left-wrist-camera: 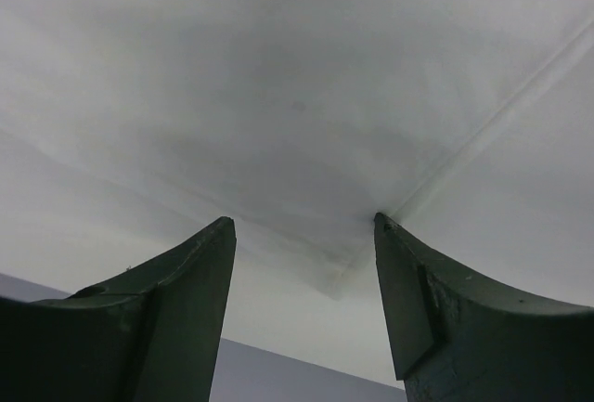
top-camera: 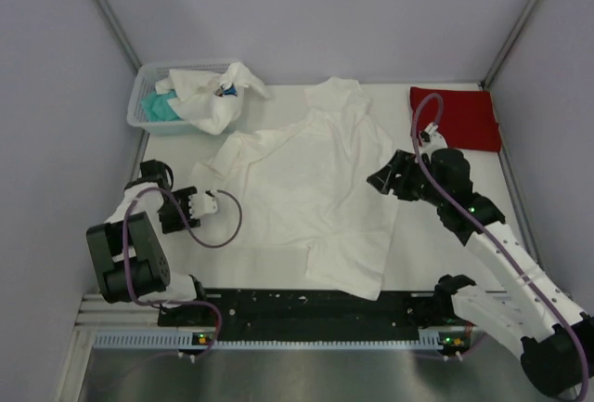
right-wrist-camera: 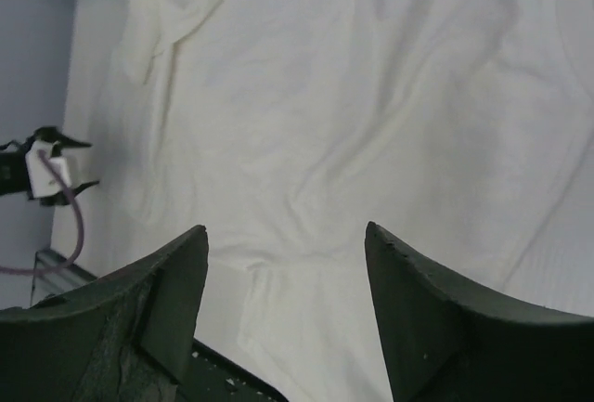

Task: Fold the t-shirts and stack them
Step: Flatten out the tshirt

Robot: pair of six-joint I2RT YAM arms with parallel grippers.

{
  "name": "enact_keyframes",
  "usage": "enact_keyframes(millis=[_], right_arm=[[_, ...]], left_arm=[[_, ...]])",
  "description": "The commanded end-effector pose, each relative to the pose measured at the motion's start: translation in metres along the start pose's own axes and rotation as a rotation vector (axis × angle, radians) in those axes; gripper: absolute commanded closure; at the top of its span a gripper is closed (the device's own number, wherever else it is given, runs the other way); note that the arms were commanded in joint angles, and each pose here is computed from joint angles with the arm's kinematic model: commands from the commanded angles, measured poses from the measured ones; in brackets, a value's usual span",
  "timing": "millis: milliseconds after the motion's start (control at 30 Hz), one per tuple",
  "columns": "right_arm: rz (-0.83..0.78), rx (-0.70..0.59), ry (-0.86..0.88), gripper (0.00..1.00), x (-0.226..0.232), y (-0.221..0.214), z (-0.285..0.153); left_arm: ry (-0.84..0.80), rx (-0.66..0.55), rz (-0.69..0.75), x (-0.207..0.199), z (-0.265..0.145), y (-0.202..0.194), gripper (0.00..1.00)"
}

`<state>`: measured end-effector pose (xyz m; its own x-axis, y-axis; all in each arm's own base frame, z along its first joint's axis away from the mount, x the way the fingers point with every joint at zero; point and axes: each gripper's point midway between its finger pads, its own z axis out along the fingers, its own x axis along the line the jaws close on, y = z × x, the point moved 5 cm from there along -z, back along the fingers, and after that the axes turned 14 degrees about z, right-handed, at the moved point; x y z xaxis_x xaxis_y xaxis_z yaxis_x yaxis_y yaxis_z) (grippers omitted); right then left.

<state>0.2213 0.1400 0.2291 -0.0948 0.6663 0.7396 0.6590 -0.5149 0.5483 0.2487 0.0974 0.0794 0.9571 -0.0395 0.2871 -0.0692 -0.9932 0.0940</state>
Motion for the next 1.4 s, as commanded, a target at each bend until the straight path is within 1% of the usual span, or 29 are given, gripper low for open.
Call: enact_keyframes(millis=[0, 33, 100, 133, 167, 233, 300, 333, 367, 400, 433, 467, 533, 633, 733, 833, 867, 900, 933, 967, 1133, 1267, 1367], right_arm=[[0.138, 0.053, -0.477, 0.33, -0.042, -0.019, -0.014], [0.134, 0.057, -0.535, 0.3, -0.046, -0.025, -0.015], [0.102, 0.078, -0.649, 0.21, -0.056, -0.042, -0.017], [0.086, 0.093, -0.712, 0.1, -0.06, -0.053, -0.016], [0.066, 0.122, -0.769, 0.07, -0.064, -0.065, -0.017], [0.009, 0.225, -0.87, 0.05, -0.071, -0.097, -0.014], [-0.039, 0.327, -0.945, 0.05, -0.078, -0.125, -0.015], [-0.053, 0.362, -0.985, 0.05, -0.083, -0.135, -0.017], [-0.056, 0.378, -1.005, 0.06, -0.087, -0.143, -0.018], [-0.055, 0.388, -1.018, 0.08, -0.092, -0.151, -0.019], [-0.036, 0.407, -0.996, 0.11, -0.092, -0.158, -0.016], [-0.006, 0.434, -0.96, 0.12, -0.092, -0.166, -0.012], [0.057, 0.461, -0.837, 0.2, -0.085, -0.18, 0.006], [0.1, 0.517, -0.744, 0.31, -0.079, -0.192, 0.017], [0.073, 0.534, -0.734, 0.39, -0.08, -0.195, 0.022], [0.055, 0.524, -0.73, 0.53, -0.083, -0.195, 0.026], [0.055, 0.526, -0.713, 0.62, -0.081, -0.196, 0.028], [0.053, 0.523, -0.695, 0.72, -0.079, -0.194, 0.03], [0.047, 0.518, -0.67, 0.91, -0.075, -0.193, 0.031], [0.043, 0.508, -0.657, 1.0, -0.073, -0.19, 0.031], [0.009, 0.409, -0.597, 1.0, -0.06, -0.164, 0.022], [0.005, 0.328, -0.56, 1.0, -0.051, -0.137, 0.008], [-0.059, 0.234, -0.525, 1.0, -0.031, -0.106, -0.006]], left_arm=[[-0.038, 0.039, 0.052, -0.009, 0.011, -0.012, 0.34], [-0.046, 0.041, 0.059, -0.012, 0.013, -0.013, 0.34], [-0.045, 0.05, 0.069, -0.015, 0.017, -0.014, 0.34], [-0.016, 0.066, 0.076, -0.011, 0.018, -0.016, 0.34], [0.008, 0.08, 0.076, -0.009, 0.021, -0.019, 0.34], [0.036, 0.097, 0.066, -0.005, 0.025, -0.022, 0.34], [0.043, 0.097, 0.061, -0.003, 0.027, -0.023, 0.36], [0.041, 0.091, 0.062, -0.005, 0.029, -0.022, 0.39], [0.035, 0.083, 0.064, -0.008, 0.031, -0.02, 0.46], [0.037, 0.079, 0.067, -0.009, 0.031, -0.019, 0.57], [0.037, 0.071, 0.068, -0.011, 0.032, -0.017, 0.73], [0.043, 0.066, 0.066, -0.011, 0.031, -0.016, 0.84], [0.056, 0.053, 0.059, -0.013, 0.029, -0.013, 1.0], [0.083, 0.026, 0.043, -0.013, 0.024, -0.006, 1.0], [0.108, -0.001, 0.038, -0.014, 0.015, 0.0, 1.0], [0.142, -0.04, 0.036, -0.012, 0.007, 0.009, 1.0], [0.149, -0.054, 0.033, -0.012, 0.004, 0.011, 1.0], [0.157, -0.071, 0.028, -0.011, 0.001, 0.014, 1.0], [0.16, -0.086, 0.022, -0.01, -0.003, 0.017, 1.0], [0.165, -0.107, 0.012, -0.008, -0.007, 0.02, 1.0], [0.173, -0.197, -0.038, -0.001, -0.029, 0.034, 1.0], [0.148, -0.222, -0.038, -0.007, -0.035, 0.045, 1.0], [0.17, -0.228, -0.047, -0.005, -0.045, 0.053, 1.0]])
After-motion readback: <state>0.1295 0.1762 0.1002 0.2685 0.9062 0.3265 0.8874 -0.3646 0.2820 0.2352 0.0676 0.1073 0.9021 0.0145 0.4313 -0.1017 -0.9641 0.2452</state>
